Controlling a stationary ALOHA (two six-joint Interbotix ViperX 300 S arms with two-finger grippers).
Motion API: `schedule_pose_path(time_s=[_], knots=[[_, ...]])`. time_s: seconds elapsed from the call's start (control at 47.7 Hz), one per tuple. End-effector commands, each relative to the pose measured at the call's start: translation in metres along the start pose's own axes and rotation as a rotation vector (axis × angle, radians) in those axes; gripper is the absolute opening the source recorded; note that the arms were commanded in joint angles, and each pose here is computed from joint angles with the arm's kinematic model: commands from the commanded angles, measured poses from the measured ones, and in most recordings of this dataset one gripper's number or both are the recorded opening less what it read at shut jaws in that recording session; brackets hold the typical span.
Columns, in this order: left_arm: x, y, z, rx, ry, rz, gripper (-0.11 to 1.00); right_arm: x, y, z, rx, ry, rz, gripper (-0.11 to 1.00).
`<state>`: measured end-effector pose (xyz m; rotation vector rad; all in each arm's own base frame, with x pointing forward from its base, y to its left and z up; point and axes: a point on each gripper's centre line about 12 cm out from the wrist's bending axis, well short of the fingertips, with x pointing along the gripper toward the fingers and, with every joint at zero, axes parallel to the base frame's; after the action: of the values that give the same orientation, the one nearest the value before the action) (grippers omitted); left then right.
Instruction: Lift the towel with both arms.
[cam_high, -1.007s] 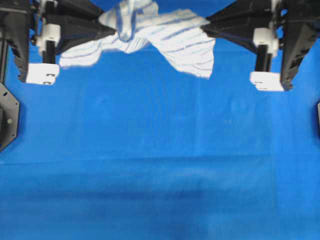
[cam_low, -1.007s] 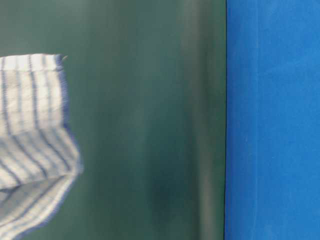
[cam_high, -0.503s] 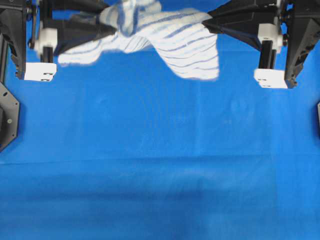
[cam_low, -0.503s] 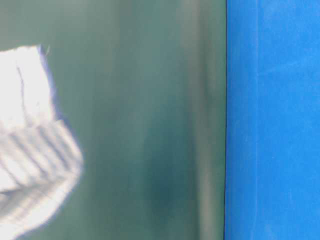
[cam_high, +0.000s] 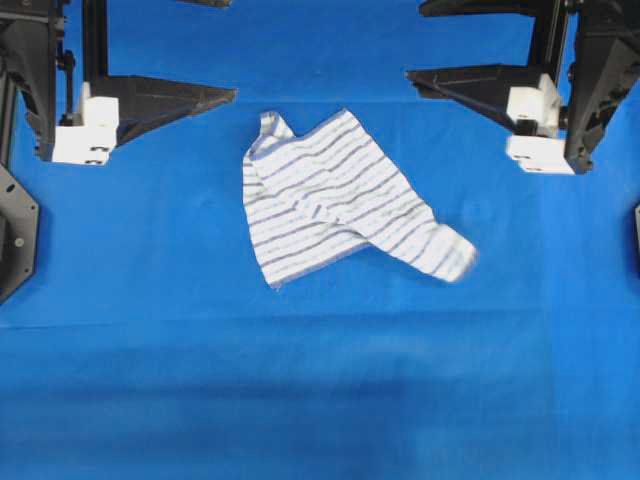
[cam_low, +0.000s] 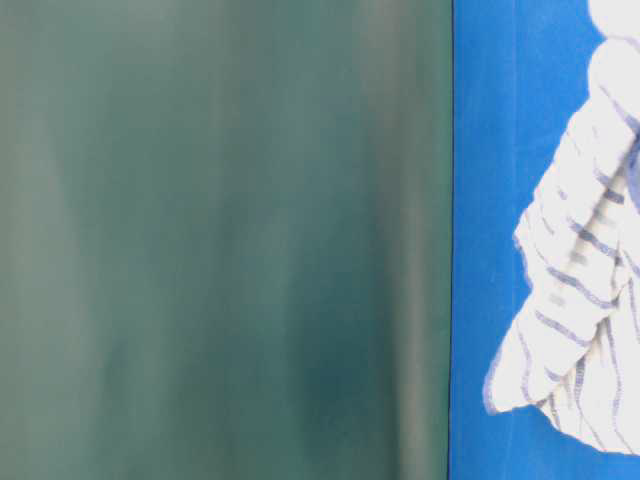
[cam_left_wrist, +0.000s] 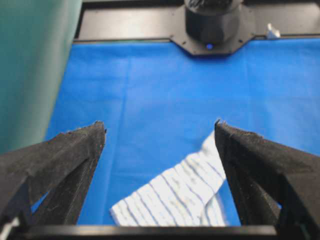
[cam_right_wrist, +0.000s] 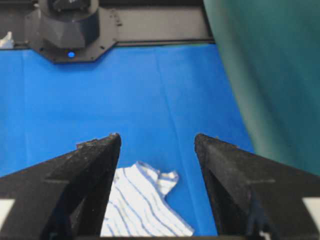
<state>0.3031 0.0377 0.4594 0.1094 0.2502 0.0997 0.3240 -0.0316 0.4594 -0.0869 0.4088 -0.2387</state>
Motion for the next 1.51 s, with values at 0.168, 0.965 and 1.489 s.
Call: schedule_pose_path(time_s=[0.168, 0.965, 1.489], knots=[[0.008, -0.005, -0.009, 0.003, -0.009, -0.010, 0.91, -0.003, -0.001, 0.000, 0.002, -0.007, -0.003, 0.64], [0.086, -0.054, -0.173, 0.027, 0.179, -0.104, 0.91, 0.084, 0.043, -0.152, 0.061, 0.234, 0.105, 0.64], [0.123, -0.072, -0.281, 0.022, 0.309, -0.118, 0.91, 0.136, 0.073, -0.255, 0.122, 0.386, 0.182, 0.64]])
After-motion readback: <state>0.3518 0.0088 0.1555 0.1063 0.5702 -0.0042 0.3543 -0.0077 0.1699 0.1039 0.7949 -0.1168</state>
